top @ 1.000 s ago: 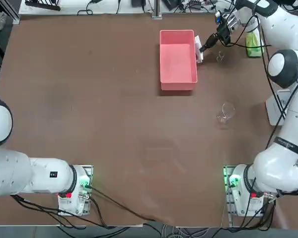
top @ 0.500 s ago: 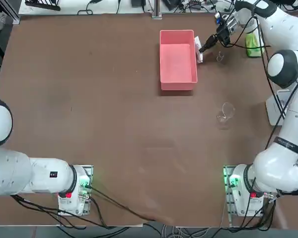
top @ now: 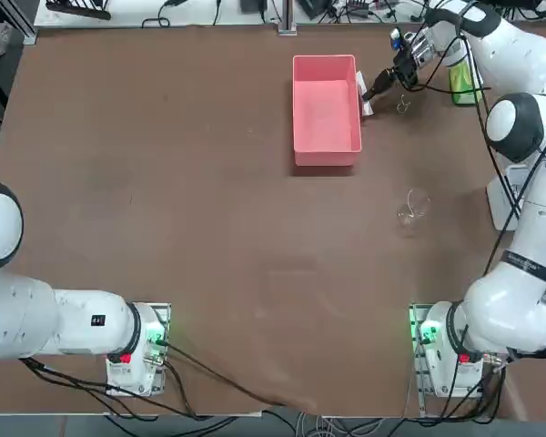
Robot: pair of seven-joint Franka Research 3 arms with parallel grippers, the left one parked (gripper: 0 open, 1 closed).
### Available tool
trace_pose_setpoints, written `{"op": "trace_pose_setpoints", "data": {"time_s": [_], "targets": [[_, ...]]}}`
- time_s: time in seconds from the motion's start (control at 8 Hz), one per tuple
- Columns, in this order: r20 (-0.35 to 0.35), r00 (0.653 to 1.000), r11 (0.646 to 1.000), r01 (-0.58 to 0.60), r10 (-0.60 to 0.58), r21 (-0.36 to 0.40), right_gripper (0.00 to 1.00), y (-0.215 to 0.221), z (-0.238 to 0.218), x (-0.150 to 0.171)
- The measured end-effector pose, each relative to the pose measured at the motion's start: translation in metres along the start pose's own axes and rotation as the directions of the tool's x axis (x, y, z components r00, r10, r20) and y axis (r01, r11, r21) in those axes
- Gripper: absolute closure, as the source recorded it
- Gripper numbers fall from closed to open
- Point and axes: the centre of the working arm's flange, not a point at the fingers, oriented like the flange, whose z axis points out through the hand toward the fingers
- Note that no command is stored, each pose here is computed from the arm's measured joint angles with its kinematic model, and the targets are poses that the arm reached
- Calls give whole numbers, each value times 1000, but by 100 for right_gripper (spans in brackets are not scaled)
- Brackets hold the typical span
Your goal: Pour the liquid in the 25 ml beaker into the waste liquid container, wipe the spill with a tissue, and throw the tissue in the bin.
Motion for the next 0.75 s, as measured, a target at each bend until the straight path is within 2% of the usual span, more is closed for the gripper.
{"op": "trace_pose_setpoints", "data": {"time_s": [0.38,0.75], "targets": [[7,1000,1000,10,-10,-11,96,-4,15,7],[-3,1000,1000,10,-10,-25,96,11,25,2]]}}
